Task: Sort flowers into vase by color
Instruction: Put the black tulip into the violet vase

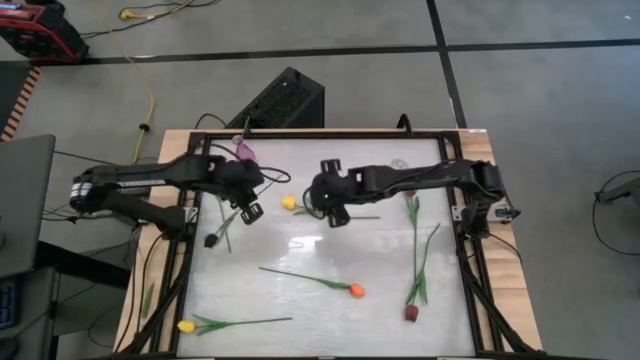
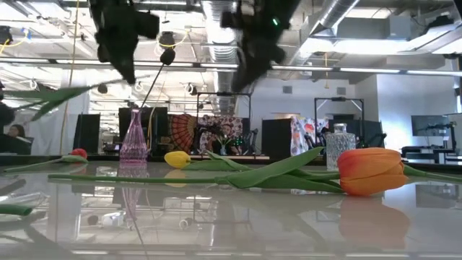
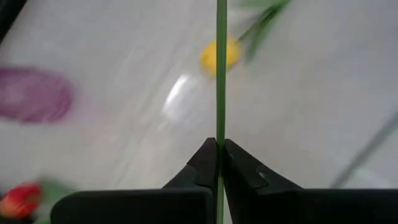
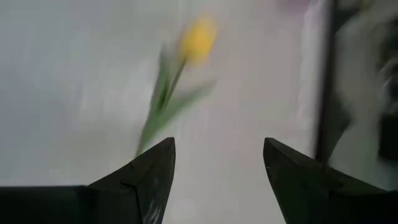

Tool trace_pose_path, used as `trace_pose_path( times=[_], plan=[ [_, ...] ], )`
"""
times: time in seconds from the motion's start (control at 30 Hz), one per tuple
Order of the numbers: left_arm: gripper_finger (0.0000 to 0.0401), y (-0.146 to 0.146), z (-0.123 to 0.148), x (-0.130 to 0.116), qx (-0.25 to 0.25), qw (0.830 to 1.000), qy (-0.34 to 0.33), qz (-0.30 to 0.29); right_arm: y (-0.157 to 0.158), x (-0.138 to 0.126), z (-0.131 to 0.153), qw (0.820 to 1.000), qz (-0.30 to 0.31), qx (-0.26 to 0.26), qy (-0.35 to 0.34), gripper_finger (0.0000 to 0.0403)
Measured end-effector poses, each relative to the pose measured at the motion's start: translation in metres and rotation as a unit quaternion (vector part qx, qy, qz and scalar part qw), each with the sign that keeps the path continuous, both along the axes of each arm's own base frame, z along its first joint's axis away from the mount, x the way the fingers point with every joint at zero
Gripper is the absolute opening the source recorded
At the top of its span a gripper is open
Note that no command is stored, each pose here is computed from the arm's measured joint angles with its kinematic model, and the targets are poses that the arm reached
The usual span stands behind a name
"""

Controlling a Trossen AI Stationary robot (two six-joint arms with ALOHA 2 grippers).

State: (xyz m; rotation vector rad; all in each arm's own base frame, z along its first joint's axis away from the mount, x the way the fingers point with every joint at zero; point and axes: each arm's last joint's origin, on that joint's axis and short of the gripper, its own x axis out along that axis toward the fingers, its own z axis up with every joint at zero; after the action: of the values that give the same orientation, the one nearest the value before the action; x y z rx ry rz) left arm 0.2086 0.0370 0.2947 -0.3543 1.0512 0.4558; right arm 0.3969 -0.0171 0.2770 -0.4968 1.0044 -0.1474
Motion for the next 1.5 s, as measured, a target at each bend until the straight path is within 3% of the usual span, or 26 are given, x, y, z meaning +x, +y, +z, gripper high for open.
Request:
trace_pose_path(
  times=[0.13,0.23,0.4,0.63,0.97,1.13,1.23,1.37,1.5],
  plan=[
    [0.0000,-0.003,0.015,-0.008,-0.012,0.996,-0.083,-0.007,-0.003,0.012,0.021,0.993,0.064,-0.010,-0.098,0.0270],
    [0.0000,-0.004,0.020,-0.013,-0.014,0.992,-0.122,0.004,-0.003,0.017,0.027,0.984,0.124,-0.018,-0.130,0.0270],
    [0.0000,-0.004,0.022,-0.019,-0.033,0.989,-0.136,0.047,0.009,0.020,0.029,0.974,0.178,-0.054,-0.131,0.0270],
    [0.0000,-0.005,0.019,-0.015,-0.083,0.986,-0.133,0.065,0.006,0.021,0.032,0.966,0.196,-0.104,-0.131,0.0270],
    [0.0000,-0.004,0.007,-0.003,-0.100,0.987,-0.102,0.070,0.033,0.031,0.033,0.917,0.329,-0.167,-0.153,0.0270],
    [0.0000,-0.004,0.003,0.004,-0.109,0.987,-0.095,0.068,0.034,0.048,0.010,0.910,0.332,-0.206,-0.138,0.0270],
    [0.0000,-0.004,0.000,0.006,-0.118,0.987,-0.090,0.068,0.031,0.058,-0.007,0.918,0.283,-0.254,-0.115,0.0270],
    [0.0000,-0.004,-0.001,0.008,-0.123,0.986,-0.088,0.065,0.028,0.068,-0.017,0.910,0.249,-0.318,-0.094,0.0270],
    [0.0000,-0.004,-0.001,0.008,-0.121,0.987,-0.086,0.062,0.028,0.070,-0.026,0.908,0.249,-0.327,-0.080,0.0269]
  ],
)
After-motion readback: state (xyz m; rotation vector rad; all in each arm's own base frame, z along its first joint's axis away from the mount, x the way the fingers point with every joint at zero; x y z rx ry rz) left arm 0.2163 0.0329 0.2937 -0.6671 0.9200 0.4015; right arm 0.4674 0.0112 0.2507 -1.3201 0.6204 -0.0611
